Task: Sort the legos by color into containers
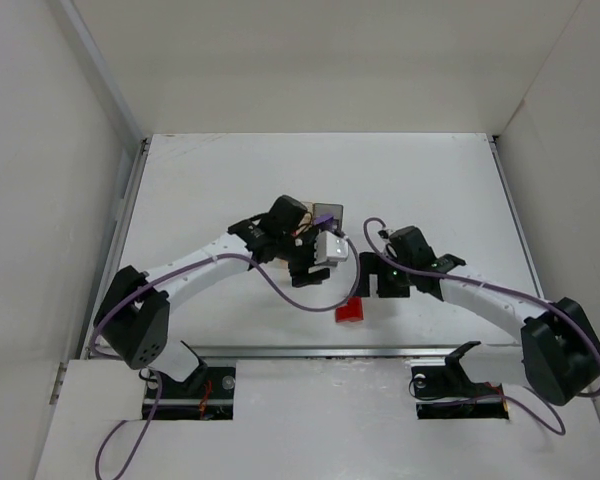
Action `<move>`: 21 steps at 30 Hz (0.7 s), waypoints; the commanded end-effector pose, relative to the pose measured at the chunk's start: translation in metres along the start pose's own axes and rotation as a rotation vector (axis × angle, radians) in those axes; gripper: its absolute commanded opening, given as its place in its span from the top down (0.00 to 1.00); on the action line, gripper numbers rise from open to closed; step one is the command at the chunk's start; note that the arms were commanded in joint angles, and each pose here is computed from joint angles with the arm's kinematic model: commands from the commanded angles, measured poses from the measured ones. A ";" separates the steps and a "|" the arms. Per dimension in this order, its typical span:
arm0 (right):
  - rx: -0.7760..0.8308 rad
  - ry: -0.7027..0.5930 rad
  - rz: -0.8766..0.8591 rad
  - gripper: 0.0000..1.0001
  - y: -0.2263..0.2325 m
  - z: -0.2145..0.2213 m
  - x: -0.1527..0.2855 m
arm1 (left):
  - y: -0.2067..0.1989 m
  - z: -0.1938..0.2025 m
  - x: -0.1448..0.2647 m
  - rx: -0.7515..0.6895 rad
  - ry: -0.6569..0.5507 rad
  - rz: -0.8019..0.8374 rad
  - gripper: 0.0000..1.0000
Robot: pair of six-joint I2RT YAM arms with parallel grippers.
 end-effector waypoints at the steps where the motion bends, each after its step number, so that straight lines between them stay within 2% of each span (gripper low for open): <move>1: -0.061 -0.088 -0.094 0.03 0.004 -0.021 -0.003 | -0.036 0.005 0.002 -0.098 0.013 0.121 0.31; 4: -0.064 -0.097 -0.114 0.05 0.003 -0.025 -0.007 | -0.045 0.004 0.000 -0.123 0.025 0.128 0.31; 12: -0.059 0.017 -0.140 0.12 -0.002 -0.006 -0.023 | -0.045 -0.001 0.002 -0.134 0.015 0.069 0.31; 21: -0.064 0.033 -0.145 0.24 -0.004 -0.004 -0.029 | -0.047 0.000 0.003 -0.123 0.001 0.060 0.31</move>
Point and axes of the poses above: each gripper's point midway between its finger pads, its own x axis back along the fingers, its own y axis along the line the jaws close on, z = x × y, the point moved 6 cm from there along x, back along the fingers, and after that the axes turned 8 degrees about x, right-handed, at the moved point
